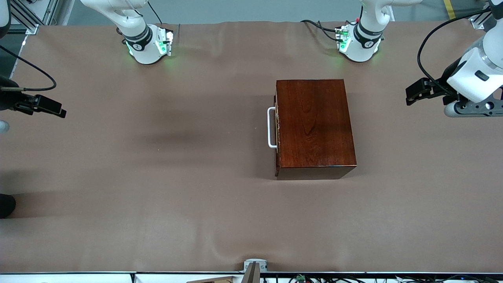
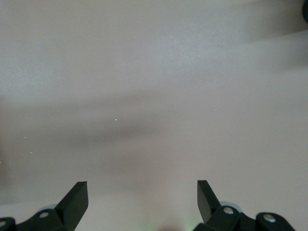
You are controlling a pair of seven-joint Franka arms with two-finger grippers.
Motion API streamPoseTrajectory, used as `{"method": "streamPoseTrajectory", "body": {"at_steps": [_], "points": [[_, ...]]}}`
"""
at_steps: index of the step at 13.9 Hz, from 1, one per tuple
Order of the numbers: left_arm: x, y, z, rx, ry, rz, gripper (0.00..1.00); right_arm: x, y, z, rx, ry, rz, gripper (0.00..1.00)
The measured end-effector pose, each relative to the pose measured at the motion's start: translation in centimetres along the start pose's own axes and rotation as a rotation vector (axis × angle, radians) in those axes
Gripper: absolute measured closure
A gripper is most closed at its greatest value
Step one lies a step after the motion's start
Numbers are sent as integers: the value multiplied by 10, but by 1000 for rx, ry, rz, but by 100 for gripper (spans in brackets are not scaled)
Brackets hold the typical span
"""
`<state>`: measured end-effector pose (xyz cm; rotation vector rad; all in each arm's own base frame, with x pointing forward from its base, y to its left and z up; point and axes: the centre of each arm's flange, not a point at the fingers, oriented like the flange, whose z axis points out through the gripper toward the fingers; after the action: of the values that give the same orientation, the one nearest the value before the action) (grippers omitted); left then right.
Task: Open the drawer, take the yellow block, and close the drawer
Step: 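Reach the left gripper toward the white drawer handle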
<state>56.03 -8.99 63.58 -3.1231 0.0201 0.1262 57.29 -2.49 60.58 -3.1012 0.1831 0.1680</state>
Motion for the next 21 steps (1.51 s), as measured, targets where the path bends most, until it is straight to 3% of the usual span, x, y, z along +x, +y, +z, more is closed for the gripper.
{"method": "streamPoseTrajectory", "body": {"at_steps": [21], "points": [[6, 34, 9, 3, -13, 15, 0, 0, 0, 0, 0, 0, 1, 0]]}}
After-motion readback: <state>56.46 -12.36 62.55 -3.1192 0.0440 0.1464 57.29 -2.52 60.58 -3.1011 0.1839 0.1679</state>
